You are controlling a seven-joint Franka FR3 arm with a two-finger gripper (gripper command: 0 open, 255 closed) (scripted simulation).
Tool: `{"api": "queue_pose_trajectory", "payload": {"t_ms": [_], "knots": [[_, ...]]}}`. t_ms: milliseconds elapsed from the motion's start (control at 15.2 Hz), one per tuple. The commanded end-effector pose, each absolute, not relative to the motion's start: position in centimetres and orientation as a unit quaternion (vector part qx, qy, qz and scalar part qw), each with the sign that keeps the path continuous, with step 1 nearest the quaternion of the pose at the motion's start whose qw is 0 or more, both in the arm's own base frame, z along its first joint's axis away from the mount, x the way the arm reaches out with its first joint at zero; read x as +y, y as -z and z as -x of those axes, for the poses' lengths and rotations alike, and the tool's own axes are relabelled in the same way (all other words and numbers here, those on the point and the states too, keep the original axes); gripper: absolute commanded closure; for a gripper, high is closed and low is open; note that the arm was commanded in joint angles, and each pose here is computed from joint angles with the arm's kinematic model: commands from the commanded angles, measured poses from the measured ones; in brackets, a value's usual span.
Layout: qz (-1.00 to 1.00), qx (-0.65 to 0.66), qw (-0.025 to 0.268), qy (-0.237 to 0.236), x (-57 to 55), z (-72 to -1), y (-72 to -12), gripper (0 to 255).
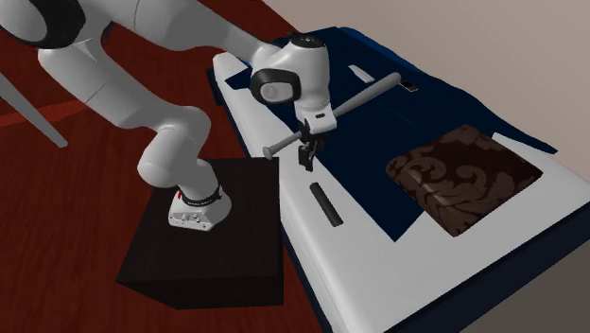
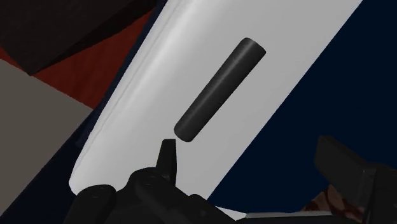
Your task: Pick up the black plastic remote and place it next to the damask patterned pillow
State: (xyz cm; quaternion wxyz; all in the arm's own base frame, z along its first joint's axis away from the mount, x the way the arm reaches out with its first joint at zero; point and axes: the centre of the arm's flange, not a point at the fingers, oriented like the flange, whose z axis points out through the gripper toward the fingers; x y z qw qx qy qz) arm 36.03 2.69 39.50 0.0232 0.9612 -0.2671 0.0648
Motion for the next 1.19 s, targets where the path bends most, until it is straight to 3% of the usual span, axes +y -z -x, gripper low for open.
{"api": "queue_pose_trajectory", "payload": {"t_ms": [0,792,1122], "knots": [[-0.947,-0.312,0.03,-0.07,2.9,-36.9,-37.2,0],[-0.829,-0.548,0.075,-0.084,2.2,-42.0,-22.0,0],[-0.826,-0.552,0.076,-0.084,1.7,-42.2,-19.6,0]]}}
